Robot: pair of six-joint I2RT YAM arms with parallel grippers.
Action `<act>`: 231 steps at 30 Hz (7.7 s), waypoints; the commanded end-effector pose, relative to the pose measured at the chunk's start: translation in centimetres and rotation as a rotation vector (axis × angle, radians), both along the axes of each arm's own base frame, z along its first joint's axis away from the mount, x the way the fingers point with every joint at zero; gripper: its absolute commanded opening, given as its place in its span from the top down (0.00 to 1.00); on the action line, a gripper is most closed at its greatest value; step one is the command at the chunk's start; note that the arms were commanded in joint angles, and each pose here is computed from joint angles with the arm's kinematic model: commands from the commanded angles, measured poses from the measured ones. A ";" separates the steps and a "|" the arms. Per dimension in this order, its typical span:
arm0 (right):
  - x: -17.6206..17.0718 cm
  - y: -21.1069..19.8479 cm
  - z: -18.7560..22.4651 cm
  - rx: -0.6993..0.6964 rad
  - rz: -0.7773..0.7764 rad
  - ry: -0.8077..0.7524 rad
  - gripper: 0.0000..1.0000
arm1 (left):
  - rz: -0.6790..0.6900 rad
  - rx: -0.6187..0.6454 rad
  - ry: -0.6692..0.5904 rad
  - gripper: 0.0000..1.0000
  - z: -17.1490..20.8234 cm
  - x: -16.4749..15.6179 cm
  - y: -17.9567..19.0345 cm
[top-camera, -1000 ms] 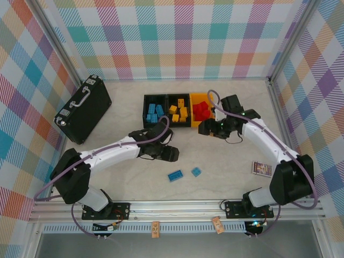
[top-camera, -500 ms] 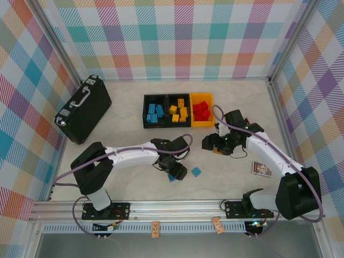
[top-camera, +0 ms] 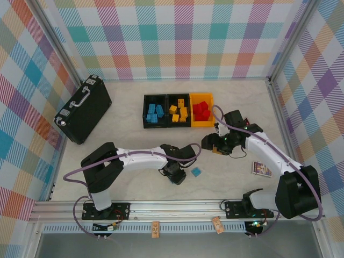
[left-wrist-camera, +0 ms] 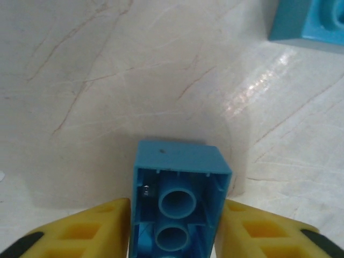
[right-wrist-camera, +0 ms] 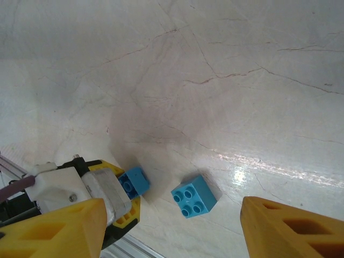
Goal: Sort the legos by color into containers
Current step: Pick up the lego from the middle-left of the table, then place the lego in the container, then pick up the lego from the middle-left of the table, then place the lego in the container.
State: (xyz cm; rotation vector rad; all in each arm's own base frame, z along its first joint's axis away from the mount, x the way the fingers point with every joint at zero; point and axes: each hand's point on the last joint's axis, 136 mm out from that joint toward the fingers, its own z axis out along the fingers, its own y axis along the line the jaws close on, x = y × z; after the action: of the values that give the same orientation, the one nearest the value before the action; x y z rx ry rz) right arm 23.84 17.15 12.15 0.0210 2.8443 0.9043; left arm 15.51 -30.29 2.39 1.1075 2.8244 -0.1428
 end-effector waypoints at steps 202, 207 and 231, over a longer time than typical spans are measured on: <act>8.5 4.0 2.6 0.136 -0.115 -0.046 0.32 | 0.702 -0.186 -0.284 0.73 12.4 23.2 8.3; 9.9 5.0 3.5 0.144 -0.096 -0.062 0.32 | 0.769 -0.165 -0.293 0.73 12.5 27.0 10.4; 11.7 6.5 4.3 0.136 -0.060 -0.071 0.32 | 0.828 0.079 -0.350 0.69 8.5 36.8 13.6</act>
State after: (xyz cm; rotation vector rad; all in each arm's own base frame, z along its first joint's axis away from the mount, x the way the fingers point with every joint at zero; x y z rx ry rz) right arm 35.40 23.15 15.72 0.1204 2.7013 1.0480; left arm 52.42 -18.42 10.77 -0.0971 2.6971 0.1144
